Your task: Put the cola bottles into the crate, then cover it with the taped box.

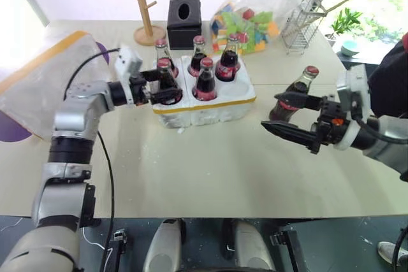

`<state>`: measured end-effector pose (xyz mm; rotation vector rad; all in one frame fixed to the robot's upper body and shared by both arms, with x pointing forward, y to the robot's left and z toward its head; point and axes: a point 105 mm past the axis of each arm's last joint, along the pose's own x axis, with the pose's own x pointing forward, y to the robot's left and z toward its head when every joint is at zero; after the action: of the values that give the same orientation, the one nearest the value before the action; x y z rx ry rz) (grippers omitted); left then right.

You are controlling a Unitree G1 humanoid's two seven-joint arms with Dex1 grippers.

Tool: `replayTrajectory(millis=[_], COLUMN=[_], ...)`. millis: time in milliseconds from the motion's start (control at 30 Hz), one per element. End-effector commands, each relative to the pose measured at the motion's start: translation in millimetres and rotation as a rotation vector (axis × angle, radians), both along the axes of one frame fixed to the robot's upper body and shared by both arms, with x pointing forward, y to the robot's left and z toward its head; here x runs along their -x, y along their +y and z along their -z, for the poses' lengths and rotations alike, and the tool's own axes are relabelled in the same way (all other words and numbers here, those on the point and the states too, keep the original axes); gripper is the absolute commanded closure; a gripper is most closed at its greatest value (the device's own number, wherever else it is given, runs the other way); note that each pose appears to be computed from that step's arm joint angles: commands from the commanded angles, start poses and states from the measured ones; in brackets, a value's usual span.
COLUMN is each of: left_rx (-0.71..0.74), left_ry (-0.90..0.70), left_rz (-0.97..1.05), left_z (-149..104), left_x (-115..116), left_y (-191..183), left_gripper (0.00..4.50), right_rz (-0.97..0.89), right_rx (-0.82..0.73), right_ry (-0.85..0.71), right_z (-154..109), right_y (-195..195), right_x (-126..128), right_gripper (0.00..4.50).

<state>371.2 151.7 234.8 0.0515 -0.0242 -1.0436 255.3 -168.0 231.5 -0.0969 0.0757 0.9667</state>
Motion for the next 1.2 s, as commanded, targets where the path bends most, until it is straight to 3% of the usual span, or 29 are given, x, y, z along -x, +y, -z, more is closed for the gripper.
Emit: replayTrajectory(millis=[33,133,200,367,533,1033,1133,1167,1200], left_rx=[0.129,0.185,0.161,-0.050,-0.119,-0.087,-0.086,-0.085,-0.084], left_ry=[-0.096,-0.103,-0.102,-0.050,-0.029,-0.039,-0.039,-0.039,-0.038], left_rz=[0.081,0.171,0.236,0.340,0.338,0.325,0.317,0.315,0.312], left_z=[-64.0,-94.4,-98.7,-56.5,-25.8,-27.3,-28.2,-28.5,-28.5], left_x=[27.8,52.9,69.3,94.0,96.4,96.5,96.3,96.5,96.9], left_y=[7.0,11.4,7.0,-17.0,-30.0,-39.0,-37.9,-37.4,-36.6], left_gripper=[0.01,0.01,0.01,0.01,0.01,0.01,0.00,0.00,0.00], right_rz=[0.076,0.186,0.276,0.474,0.571,0.593,0.586,0.575,0.543], right_rx=[0.025,0.046,0.008,-0.082,-0.123,-0.180,-0.193,-0.203,-0.212], right_ry=[-0.049,-0.022,-0.009,-0.011,-0.020,0.036,-0.004,-0.024,-0.053], right_z=[-5.4,11.3,19.7,35.1,39.8,61.0,50.4,42.5,31.3], right_y=[-16.6,-33.4,-42.6,-58.9,-65.4,-56.7,-57.6,-55.9,-51.7], right_x=[4.9,0.8,-8.2,-37.2,-57.7,-120.5,-118.4,-116.0,-111.6], right_gripper=[0.00,0.00,0.00,0.00,0.00,0.00,1.36,1.67,1.65])
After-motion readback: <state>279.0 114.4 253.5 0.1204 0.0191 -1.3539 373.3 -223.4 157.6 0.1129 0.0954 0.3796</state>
